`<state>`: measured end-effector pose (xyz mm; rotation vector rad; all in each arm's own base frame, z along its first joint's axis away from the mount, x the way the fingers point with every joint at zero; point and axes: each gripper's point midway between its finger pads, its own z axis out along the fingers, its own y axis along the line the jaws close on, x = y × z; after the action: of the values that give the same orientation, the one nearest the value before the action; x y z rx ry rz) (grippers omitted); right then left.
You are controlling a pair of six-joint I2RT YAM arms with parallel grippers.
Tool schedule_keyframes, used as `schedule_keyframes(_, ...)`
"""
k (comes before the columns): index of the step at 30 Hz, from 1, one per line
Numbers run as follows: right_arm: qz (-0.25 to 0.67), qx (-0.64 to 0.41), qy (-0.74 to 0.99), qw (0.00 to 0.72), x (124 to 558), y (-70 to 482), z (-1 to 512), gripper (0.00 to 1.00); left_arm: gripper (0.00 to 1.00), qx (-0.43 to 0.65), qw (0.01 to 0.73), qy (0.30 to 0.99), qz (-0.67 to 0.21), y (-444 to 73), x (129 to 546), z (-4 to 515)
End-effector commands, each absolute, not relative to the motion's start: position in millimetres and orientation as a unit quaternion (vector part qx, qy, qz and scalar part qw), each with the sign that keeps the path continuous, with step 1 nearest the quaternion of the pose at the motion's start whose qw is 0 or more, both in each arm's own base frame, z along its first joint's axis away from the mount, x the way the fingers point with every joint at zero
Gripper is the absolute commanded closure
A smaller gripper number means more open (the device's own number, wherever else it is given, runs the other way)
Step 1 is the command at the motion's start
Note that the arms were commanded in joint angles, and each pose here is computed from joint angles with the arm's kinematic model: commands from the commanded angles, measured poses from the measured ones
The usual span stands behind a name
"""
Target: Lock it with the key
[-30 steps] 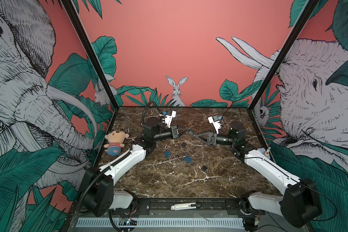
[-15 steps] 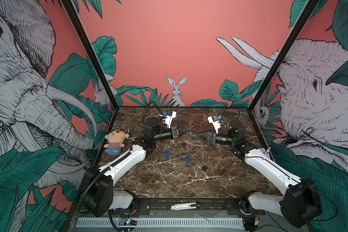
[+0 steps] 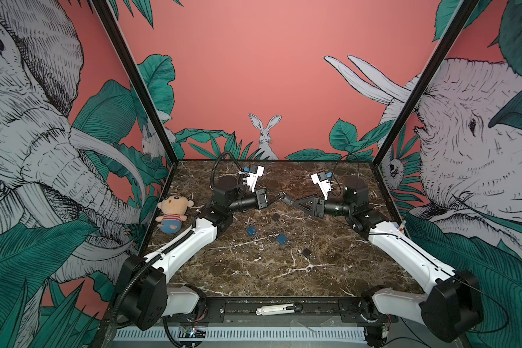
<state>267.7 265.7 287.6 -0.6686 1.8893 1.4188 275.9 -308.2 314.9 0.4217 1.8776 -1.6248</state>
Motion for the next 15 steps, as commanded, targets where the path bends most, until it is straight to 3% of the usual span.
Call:
schedule_keyframes(1, 0.554, -0.282, 0.702, 0.347, 262.0, 272.1, 303.8, 0.61, 1.0, 0.178, 0.332, 0.681, -0.628, -309.3, 272.3, 344.4)
schedule_keyframes(6, 0.56, -0.287, 0.699, 0.341, 261.3, 275.6, 304.7, 0.68, 1.0, 0.179, 0.335, 0.677, -0.631, -310.6, 274.2, 348.4)
schedule_keyframes(13, 0.564, -0.29, 0.695, 0.339, 259.3, 277.6, 305.8, 1.0, 1.0, 0.172, 0.337, 0.678, -0.63, -309.6, 275.2, 346.9)
schedule_keyframes(15, 0.563, -0.288, 0.696, 0.34, 258.8, 276.6, 305.5, 1.0, 1.0, 0.17, 0.341, 0.678, -0.629, -308.8, 276.1, 347.4)
